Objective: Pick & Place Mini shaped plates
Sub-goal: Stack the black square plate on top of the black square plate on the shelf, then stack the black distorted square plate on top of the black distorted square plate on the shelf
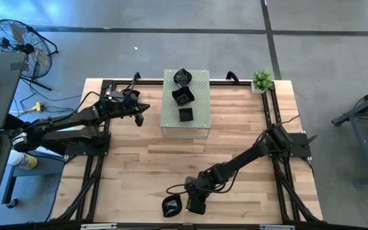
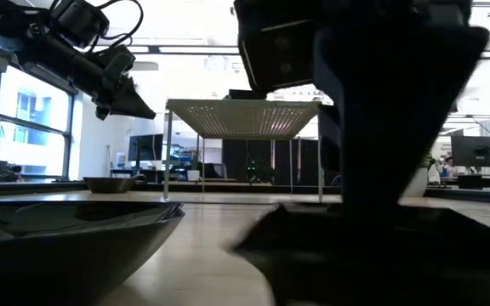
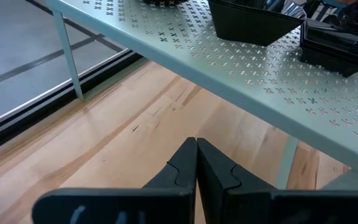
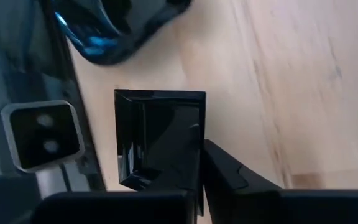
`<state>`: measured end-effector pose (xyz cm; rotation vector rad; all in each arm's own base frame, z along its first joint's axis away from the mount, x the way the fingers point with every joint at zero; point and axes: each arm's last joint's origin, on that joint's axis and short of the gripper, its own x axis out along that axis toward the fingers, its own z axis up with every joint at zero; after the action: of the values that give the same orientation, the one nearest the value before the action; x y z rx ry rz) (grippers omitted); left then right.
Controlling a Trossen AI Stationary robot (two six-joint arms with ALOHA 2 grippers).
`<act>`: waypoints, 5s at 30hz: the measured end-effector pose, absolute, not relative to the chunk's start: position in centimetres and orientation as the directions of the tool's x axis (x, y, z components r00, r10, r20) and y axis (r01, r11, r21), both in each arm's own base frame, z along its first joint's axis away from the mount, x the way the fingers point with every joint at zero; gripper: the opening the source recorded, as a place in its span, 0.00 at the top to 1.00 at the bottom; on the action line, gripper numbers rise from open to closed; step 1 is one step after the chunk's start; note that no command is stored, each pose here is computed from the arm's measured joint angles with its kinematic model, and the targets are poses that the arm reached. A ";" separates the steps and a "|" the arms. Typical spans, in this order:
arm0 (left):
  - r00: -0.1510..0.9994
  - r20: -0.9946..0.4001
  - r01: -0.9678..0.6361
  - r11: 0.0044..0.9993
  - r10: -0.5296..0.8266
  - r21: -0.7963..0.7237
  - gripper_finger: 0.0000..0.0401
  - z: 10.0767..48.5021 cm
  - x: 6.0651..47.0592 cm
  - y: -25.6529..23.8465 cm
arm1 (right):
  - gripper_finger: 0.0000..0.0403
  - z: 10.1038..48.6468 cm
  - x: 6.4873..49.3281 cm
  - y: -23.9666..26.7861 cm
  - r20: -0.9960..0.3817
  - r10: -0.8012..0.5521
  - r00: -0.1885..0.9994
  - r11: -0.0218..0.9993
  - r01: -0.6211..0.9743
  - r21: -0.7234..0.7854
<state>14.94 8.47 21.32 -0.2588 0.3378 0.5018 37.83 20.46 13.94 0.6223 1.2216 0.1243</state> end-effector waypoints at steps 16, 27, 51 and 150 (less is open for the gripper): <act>0.825 -0.374 -0.496 0.860 0.424 -0.117 1.00 21.3 14.9 8.5 | 0.98 21.7 36.4 17.3 -0.813 0.325 0.484 0.786 0.340 0.517; 0.826 -0.367 -0.488 0.869 0.427 -0.085 1.00 21.4 15.0 8.5 | 0.99 30.6 34.2 5.7 -0.726 -0.087 0.683 0.687 0.568 0.453; 0.813 -0.357 -0.516 0.853 0.459 -0.081 1.00 21.5 15.0 8.6 | 0.97 31.2 33.8 -6.4 -0.722 -0.173 0.670 0.173 0.742 0.648; -0.034 -0.998 -0.994 0.100 0.056 0.039 0.74 16.8 13.5 29.2 | 0.99 35.8 28.5 -11.1 -0.605 -0.019 0.796 0.936 0.227 0.269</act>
<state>13.52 29.15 16.80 -1.0774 1.2421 1.1859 28.48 -11.09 35.79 0.3401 0.6392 -0.1353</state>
